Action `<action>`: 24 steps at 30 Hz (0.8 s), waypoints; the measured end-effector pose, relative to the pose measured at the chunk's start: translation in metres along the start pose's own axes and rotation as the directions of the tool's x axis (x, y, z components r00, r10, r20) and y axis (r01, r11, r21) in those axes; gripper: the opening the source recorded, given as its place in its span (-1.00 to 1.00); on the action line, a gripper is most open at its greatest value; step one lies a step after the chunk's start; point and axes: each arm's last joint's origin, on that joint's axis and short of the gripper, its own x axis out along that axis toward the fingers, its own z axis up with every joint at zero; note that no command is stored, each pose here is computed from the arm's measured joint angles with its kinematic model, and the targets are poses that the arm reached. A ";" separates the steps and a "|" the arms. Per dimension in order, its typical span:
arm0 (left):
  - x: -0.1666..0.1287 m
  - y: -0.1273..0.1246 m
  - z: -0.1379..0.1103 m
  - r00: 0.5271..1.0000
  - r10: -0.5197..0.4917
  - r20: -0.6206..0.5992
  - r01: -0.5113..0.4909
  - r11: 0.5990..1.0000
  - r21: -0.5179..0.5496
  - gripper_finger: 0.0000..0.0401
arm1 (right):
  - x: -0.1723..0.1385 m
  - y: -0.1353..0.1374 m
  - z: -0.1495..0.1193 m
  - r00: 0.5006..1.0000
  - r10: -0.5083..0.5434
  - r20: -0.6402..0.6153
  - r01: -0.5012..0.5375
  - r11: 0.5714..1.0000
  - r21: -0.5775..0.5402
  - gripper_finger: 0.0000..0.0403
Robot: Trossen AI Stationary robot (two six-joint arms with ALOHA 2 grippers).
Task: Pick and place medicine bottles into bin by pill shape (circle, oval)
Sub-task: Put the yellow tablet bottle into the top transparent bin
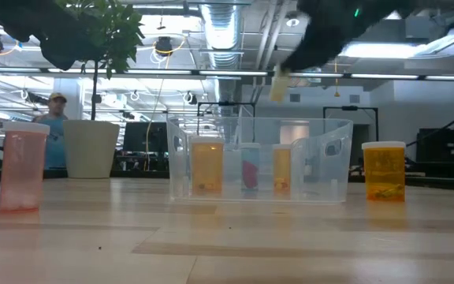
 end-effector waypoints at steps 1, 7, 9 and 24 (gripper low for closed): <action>0.000 0.000 0.000 1.000 0.000 0.000 0.000 1.000 0.000 0.25 | 0.009 -0.004 -0.004 1.000 -0.003 -0.028 0.003 1.000 -0.001 -0.41; 0.000 0.000 -0.001 1.000 0.004 -0.007 -0.004 1.000 0.004 0.25 | 0.061 -0.013 -0.027 0.993 0.001 -0.120 -0.005 0.999 -0.034 -0.41; 0.000 0.000 -0.001 1.000 0.005 -0.006 -0.005 1.000 0.003 0.25 | 0.073 -0.015 -0.037 0.986 -0.004 -0.169 -0.002 0.999 -0.033 -0.41; 0.000 0.001 -0.001 1.000 0.008 -0.011 -0.007 1.000 0.015 0.25 | 0.110 -0.027 -0.067 0.966 -0.004 -0.257 0.008 1.000 0.014 -0.41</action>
